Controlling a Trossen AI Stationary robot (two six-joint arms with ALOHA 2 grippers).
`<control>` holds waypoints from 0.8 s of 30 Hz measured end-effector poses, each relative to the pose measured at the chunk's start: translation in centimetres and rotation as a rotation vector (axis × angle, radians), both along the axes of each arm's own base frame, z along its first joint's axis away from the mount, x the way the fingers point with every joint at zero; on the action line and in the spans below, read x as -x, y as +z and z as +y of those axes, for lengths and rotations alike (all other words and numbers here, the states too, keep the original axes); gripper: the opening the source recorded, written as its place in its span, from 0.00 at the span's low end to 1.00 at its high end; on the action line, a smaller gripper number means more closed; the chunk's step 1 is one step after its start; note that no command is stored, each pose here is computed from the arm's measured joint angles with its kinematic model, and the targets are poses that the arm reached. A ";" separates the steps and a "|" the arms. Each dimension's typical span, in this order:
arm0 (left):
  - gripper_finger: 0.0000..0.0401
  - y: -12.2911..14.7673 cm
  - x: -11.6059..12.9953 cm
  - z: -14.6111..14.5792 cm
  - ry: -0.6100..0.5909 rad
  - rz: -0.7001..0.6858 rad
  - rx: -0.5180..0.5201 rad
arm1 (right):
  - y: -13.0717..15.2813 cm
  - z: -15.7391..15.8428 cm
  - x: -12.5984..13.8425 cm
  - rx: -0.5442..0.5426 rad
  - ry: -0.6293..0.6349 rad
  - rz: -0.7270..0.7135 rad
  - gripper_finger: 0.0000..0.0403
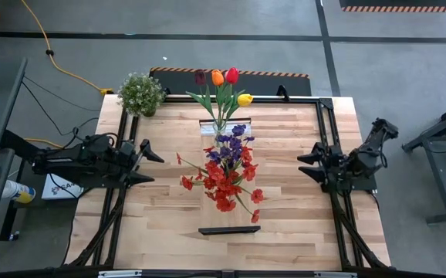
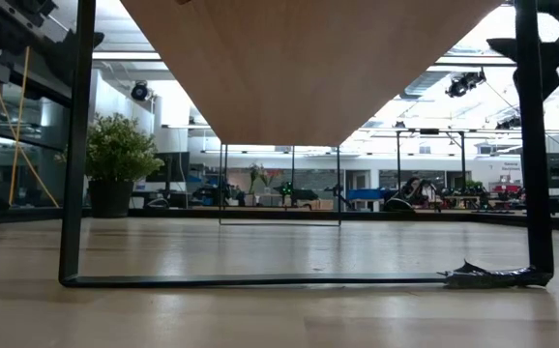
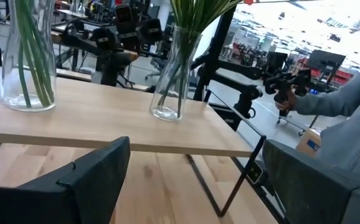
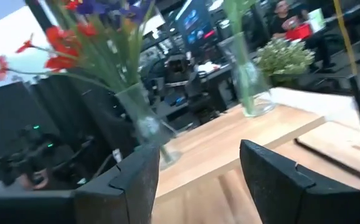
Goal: Pick and place flowers into a vace then onto a shelf
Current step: Return to Home Position
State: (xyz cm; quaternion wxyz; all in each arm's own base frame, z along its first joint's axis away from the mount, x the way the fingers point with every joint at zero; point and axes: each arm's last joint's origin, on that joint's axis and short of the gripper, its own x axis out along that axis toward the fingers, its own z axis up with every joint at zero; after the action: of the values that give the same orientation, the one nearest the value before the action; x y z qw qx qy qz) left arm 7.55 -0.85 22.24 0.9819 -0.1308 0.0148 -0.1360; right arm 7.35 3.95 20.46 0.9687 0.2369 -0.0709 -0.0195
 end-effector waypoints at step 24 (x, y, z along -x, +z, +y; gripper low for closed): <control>0.99 -0.2 0.0 0.0 0.001 0.003 -0.064 | 0.0 -3.1 -1.4 0.097 -0.098 -0.037 0.54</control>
State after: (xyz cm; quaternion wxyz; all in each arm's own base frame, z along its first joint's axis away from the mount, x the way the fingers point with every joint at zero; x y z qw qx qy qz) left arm 7.54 -0.85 22.03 0.9856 -0.0997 0.0206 -0.1349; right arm 8.77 0.88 20.47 0.9755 0.1862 -0.1013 -0.0591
